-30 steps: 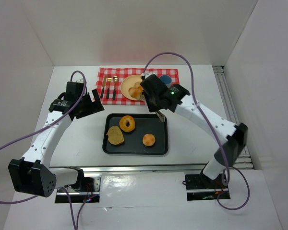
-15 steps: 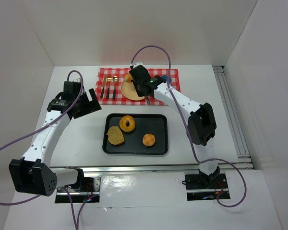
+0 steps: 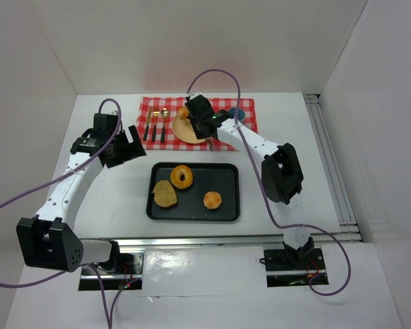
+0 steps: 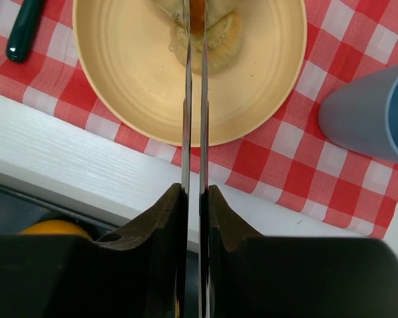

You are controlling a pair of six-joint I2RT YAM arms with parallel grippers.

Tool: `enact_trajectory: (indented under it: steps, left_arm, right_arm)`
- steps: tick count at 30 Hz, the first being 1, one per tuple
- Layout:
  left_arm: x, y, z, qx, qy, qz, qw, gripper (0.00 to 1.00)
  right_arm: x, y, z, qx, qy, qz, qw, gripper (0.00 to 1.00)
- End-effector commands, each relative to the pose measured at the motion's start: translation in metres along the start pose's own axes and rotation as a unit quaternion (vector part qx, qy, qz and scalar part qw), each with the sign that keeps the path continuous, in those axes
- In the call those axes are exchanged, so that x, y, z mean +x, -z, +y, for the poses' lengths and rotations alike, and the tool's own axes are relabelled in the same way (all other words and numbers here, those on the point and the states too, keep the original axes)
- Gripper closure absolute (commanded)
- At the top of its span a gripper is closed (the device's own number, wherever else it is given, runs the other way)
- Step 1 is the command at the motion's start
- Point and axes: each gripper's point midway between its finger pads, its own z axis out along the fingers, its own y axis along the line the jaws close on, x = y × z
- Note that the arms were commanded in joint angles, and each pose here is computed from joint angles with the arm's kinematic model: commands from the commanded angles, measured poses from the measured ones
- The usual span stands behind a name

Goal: Place the bread

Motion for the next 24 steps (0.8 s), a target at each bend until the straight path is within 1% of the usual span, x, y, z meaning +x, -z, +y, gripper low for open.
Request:
enact_trajectory:
  steps: [1, 5, 7, 8, 9, 15, 17, 18, 19, 20, 24]
  left_arm:
    - [-0.016, 0.006, -0.009, 0.019, -0.012, -0.021, 1.0, 0.01]
    - [-0.015, 0.006, -0.01, 0.023, -0.012, -0.019, 0.999, 0.01]
    - [-0.015, 0.006, -0.01, 0.023, -0.012, -0.019, 0.999, 0.01]
    - [-0.015, 0.006, -0.01, 0.023, -0.012, -0.019, 0.999, 0.01]
    - [-0.015, 0.006, -0.01, 0.023, -0.012, -0.019, 0.999, 0.01]
    - [-0.016, 0.009, -0.012, 0.029, -0.013, -0.021, 0.999, 0.01]
    - [-0.016, 0.009, -0.012, 0.029, -0.013, -0.021, 0.999, 0.01]
    - [-0.016, 0.009, -0.012, 0.029, -0.013, -0.021, 0.999, 0.01]
    - [-0.014, 0.01, -0.011, 0.029, -0.013, -0.021, 0.999, 0.01]
    - [-0.014, 0.01, -0.011, 0.029, -0.013, -0.021, 0.999, 0.01]
    - [-0.015, 0.01, -0.014, 0.035, -0.013, -0.023, 0.999, 0.01]
  right_arm:
    - [-0.02, 0.013, 0.018, -0.02, 0.006, -0.033, 0.999, 0.72]
    - [-0.022, 0.018, 0.019, -0.012, 0.01, -0.033, 0.999, 0.68]
    - [-0.02, 0.018, 0.018, -0.012, 0.011, -0.029, 0.999, 0.57]
    - [-0.018, 0.018, 0.016, -0.006, 0.013, -0.024, 1.0, 0.56]
    - [-0.021, 0.024, 0.021, -0.011, 0.015, -0.03, 0.999, 0.56]
    - [-0.022, 0.036, 0.014, 0.008, 0.017, -0.033, 0.999, 0.56]
    - [-0.03, 0.047, 0.015, 0.007, 0.011, -0.046, 0.999, 0.53]
    - [-0.027, 0.05, 0.014, 0.008, 0.013, -0.042, 0.999, 0.52]
    - [-0.032, 0.055, 0.011, 0.011, 0.01, -0.049, 0.999, 0.49]
    - [-0.035, 0.058, 0.009, 0.015, 0.009, -0.051, 0.999, 0.42]
    - [-0.051, 0.081, 0.01, 0.019, 0.0, -0.073, 0.997, 0.42]
